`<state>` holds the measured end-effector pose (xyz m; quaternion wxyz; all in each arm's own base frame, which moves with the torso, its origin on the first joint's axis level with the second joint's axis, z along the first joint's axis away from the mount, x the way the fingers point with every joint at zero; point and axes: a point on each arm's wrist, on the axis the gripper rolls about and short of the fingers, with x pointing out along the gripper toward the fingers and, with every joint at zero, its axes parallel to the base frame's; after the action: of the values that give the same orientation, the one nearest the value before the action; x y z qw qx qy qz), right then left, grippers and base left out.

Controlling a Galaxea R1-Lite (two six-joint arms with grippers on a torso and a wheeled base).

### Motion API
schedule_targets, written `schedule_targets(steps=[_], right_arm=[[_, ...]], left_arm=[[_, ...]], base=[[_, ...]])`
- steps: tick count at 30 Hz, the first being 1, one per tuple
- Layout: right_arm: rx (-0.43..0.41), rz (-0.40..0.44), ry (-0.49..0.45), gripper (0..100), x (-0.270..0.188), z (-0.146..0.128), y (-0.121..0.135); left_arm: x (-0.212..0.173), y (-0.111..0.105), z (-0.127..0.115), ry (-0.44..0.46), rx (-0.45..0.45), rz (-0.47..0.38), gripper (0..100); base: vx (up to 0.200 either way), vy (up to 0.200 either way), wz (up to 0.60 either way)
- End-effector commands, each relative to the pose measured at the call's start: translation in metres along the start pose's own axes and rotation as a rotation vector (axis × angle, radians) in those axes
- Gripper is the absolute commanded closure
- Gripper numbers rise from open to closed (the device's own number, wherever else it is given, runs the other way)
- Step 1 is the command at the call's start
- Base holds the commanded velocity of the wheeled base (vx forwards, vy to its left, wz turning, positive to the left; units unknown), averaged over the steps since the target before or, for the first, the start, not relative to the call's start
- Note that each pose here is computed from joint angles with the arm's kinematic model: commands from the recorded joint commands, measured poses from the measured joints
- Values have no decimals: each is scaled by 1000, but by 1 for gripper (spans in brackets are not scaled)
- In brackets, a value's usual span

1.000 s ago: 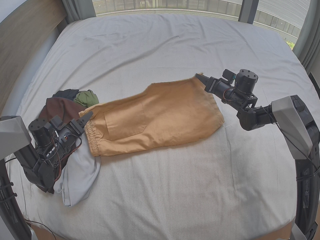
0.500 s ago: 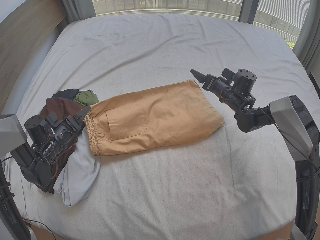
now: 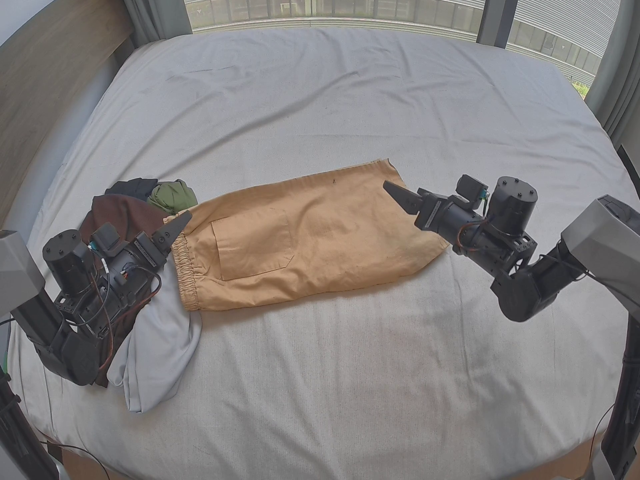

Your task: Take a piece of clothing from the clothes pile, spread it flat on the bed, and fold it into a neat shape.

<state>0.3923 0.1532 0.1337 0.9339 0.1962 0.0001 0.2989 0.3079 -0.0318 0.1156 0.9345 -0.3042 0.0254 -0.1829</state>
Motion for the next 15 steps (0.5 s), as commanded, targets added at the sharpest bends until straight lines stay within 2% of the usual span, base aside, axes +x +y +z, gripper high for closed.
schedule_targets(steps=[1,7,15], right_arm=[[8,33,27,0,-32,-10,21],[20,31,74,0,-45,-36,8],[30,12,106,0,-47,-43,1]], left_arm=[[-12,-22,-11,56,6,-51,0],[-14,-19,-34,142,77,-42,0],[-13,-17,-40,162,92,-37,0]], base=[[0,0,0],[0,0,0],[0,0,0]])
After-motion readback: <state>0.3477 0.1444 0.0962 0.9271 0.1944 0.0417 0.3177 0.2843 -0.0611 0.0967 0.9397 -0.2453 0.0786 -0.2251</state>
